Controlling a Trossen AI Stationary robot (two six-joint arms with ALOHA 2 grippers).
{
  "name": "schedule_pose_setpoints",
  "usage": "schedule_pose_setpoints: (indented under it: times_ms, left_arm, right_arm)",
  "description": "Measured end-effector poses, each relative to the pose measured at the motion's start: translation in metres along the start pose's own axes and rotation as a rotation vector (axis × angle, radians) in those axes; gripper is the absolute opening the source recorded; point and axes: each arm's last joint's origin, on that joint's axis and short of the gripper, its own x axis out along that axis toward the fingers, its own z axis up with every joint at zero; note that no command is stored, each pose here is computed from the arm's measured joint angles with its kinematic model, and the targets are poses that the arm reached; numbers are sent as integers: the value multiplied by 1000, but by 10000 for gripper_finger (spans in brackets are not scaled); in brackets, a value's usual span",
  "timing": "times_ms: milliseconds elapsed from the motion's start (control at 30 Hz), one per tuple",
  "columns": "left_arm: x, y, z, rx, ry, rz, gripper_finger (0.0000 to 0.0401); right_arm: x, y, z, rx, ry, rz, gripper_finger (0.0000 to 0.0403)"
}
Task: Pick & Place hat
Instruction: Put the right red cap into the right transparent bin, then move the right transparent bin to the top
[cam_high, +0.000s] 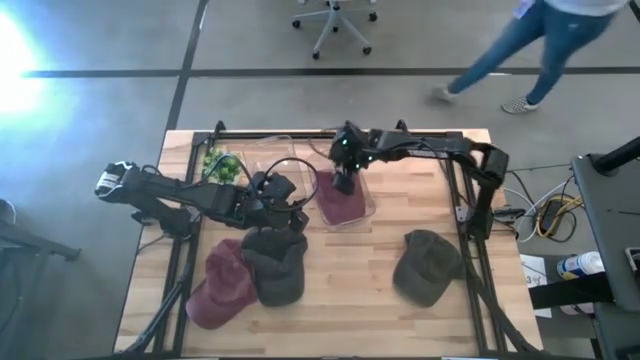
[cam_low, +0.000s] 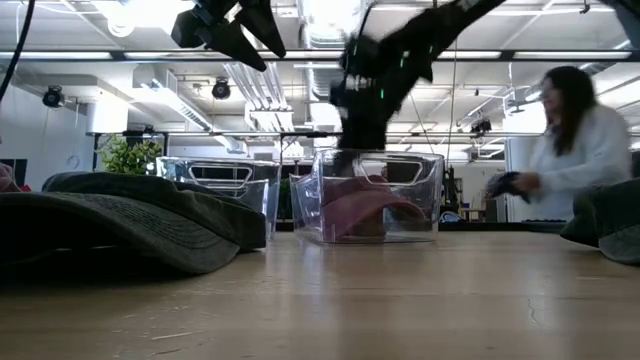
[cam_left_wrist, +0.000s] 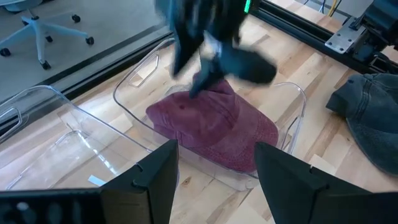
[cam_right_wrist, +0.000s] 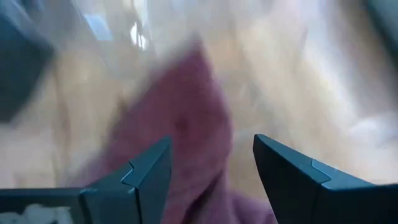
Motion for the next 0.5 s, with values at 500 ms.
schedule_pose_setpoints:
  times_ms: [500]
  left_arm:
    - [-1,-1,-7,92,158,-117,206]
  right_arm:
    - [-88,28,-14,57,114,2,219]
